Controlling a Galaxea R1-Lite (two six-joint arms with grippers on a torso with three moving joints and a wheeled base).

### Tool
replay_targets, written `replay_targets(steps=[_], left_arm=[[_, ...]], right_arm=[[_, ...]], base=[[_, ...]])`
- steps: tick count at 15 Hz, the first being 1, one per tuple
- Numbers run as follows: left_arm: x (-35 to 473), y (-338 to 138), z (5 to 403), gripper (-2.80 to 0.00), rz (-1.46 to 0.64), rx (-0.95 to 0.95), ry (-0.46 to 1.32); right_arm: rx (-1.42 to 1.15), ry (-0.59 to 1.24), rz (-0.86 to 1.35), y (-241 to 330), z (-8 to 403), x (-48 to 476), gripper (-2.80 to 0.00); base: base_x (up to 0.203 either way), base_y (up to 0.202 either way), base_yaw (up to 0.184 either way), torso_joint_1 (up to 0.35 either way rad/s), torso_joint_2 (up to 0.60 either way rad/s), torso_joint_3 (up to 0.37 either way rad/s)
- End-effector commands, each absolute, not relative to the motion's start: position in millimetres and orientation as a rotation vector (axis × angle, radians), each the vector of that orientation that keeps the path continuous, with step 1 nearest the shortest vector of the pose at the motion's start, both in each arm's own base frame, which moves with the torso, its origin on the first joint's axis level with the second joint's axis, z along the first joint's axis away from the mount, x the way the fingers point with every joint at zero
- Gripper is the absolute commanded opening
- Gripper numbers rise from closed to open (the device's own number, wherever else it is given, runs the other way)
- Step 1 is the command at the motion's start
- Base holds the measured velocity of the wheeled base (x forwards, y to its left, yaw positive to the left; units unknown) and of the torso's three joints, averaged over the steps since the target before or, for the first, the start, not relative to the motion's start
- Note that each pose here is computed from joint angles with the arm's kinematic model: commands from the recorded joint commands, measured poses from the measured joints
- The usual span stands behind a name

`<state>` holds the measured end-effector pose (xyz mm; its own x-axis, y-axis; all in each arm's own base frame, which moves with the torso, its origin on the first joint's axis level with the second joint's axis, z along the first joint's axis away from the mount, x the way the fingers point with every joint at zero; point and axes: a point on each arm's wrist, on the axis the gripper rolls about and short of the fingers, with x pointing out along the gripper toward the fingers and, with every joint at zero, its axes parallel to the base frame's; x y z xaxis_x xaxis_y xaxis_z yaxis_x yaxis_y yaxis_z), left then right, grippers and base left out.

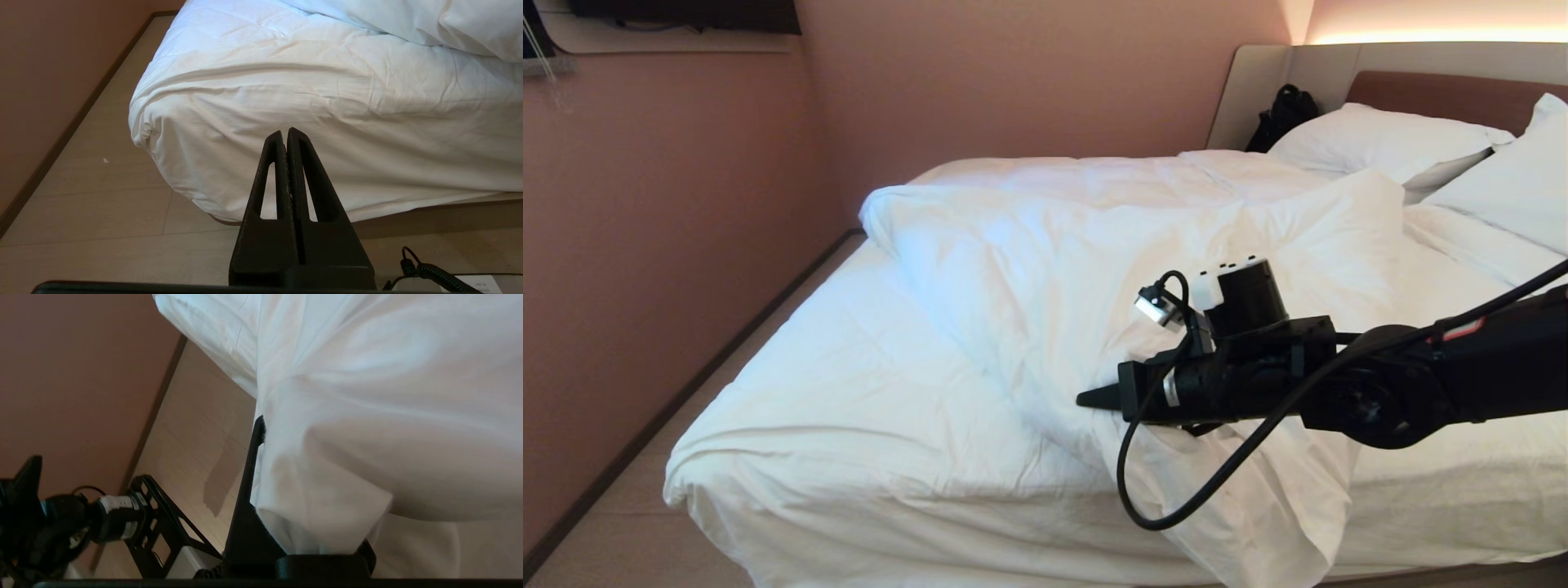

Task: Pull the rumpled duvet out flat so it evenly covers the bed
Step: Hold the folded corner of the quilt

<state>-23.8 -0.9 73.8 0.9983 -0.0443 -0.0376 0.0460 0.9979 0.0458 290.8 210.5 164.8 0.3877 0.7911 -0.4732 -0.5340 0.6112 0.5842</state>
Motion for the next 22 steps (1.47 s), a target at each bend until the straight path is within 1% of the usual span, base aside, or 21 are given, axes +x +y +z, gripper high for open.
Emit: replay_targets(steps=[1,9,13,14,20,22], left_arm=[[-23.8,-0.9,73.7,-2.8,-0.045,0.047,0.037],[-23.8,-0.9,73.7,-2.8,-0.045,0.047,0.037],[-23.8,-0.9,73.7,-2.8,-0.045,0.047,0.037],[-23.8,-0.9,73.7,-2.8,-0.045,0.047,0.037],[-23.8,-0.9,73.7,-2.8,-0.045,0.047,0.037],[-23.8,-0.9,73.8,-2.8,-0.045,0.047,0.036]], right_arm=[[0.3,0.81,0.921,220.3,158.7,278.3,-2.8],[0.258,0.855,0.959,235.6,145.0,268.3,-2.8],[0.254,0.874,0.944,239.0,136.2,272.5,-2.8],[0.254,0.874,0.944,239.0,136.1,272.6,0.0],[0.216,0.862,0.805,237.7,139.6,281.4,0.0],[0.191,0.855,0.668,227.1,152.4,295.9,0.0]], base=[[0.0,0.0,0.0,0.0,0.0,0.0],[0.0,0.0,0.0,0.0,0.0,0.0],[0.0,0.0,0.0,0.0,0.0,0.0],[0.0,0.0,0.0,0.0,0.0,0.0],[0.0,0.0,0.0,0.0,0.0,0.0],[0.0,0.0,0.0,0.0,0.0,0.0]])
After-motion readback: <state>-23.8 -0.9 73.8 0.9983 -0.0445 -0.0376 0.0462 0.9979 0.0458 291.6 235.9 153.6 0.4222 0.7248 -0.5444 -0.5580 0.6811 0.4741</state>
